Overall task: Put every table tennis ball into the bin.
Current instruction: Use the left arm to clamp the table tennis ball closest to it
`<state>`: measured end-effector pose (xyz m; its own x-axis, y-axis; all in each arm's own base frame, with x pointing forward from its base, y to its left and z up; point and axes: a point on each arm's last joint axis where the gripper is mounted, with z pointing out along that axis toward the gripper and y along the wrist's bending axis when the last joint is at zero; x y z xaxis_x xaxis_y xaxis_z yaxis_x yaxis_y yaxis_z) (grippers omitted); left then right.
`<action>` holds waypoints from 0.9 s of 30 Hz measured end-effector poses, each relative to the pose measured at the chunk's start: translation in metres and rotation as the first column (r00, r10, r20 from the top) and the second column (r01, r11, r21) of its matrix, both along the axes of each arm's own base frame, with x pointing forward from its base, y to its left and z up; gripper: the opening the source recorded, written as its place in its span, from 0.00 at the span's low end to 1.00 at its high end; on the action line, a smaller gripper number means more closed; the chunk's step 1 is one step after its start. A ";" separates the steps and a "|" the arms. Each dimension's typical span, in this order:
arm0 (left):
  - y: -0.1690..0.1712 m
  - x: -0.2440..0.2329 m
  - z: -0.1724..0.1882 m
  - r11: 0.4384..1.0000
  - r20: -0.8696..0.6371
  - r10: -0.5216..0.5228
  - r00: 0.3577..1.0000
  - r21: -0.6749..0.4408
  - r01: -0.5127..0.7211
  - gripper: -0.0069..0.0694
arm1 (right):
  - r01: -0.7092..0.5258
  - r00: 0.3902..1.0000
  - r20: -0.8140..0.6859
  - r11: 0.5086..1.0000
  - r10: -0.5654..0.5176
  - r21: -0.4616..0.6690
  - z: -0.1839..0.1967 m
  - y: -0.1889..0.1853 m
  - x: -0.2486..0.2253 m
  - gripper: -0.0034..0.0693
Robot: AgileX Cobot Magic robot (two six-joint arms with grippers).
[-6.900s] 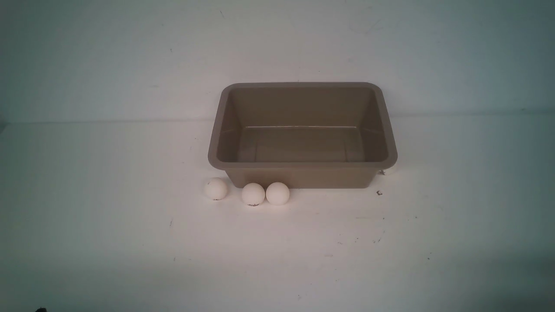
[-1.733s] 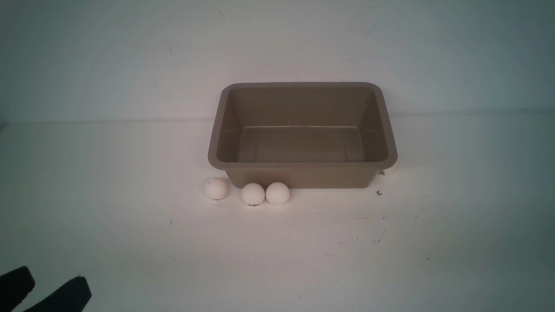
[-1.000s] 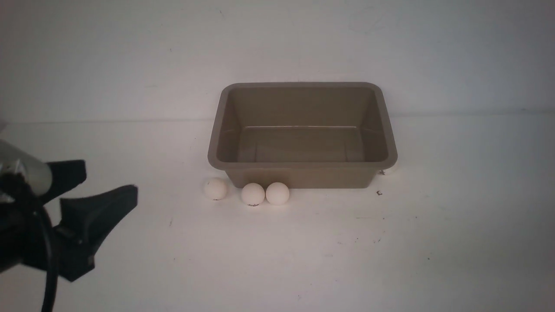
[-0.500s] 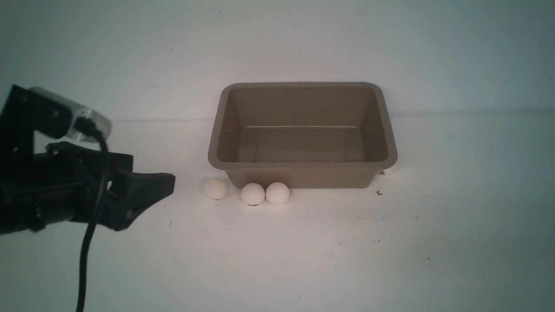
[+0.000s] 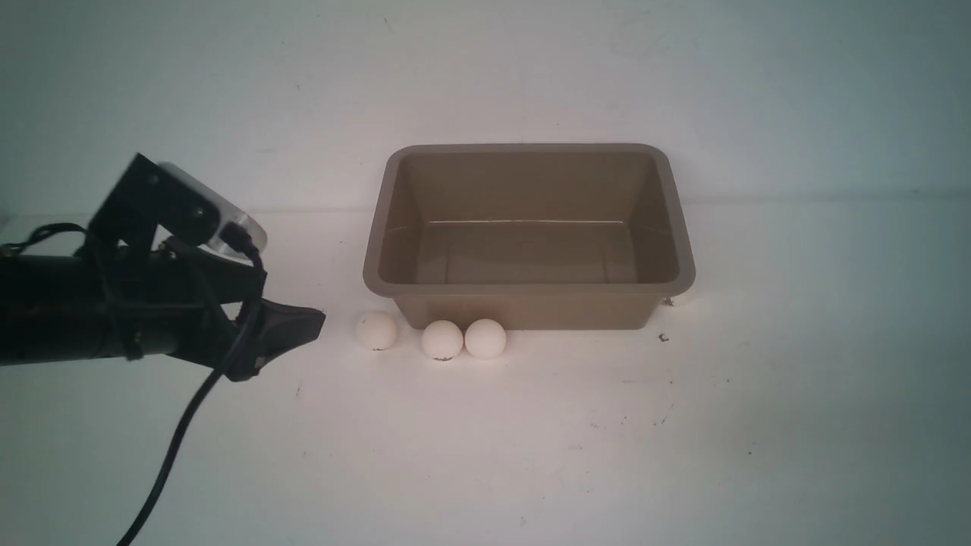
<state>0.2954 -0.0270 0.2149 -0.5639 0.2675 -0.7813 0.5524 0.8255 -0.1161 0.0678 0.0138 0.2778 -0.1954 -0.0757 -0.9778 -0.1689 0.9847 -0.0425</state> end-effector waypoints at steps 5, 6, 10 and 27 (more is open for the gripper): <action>-0.009 0.022 -0.013 1.000 -0.029 -0.014 0.999 -0.001 0.014 0.85 | 0.004 1.000 0.011 1.000 -0.004 0.001 0.001 0.000 0.000 0.41; -0.011 0.026 -0.016 1.000 -0.033 -0.016 0.999 0.002 0.016 0.85 | 0.005 1.000 0.013 1.000 -0.005 0.001 0.001 0.000 0.000 0.41; -0.019 0.040 -0.028 0.999 -0.051 -0.027 0.998 0.021 0.028 0.85 | 0.005 1.000 0.014 1.000 -0.005 0.001 0.001 0.000 0.000 0.41; -0.030 0.089 -0.083 0.999 -0.122 -0.017 0.992 0.039 0.021 0.85 | 0.006 1.000 0.015 1.000 -0.005 -0.002 0.001 -0.001 0.000 0.41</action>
<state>0.3844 -0.0575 0.1323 -0.6486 0.3086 -0.6957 0.5518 0.8203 -0.1505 0.0681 0.0132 0.2790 -0.1814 -0.0770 -0.9804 -0.1629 0.9855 -0.0473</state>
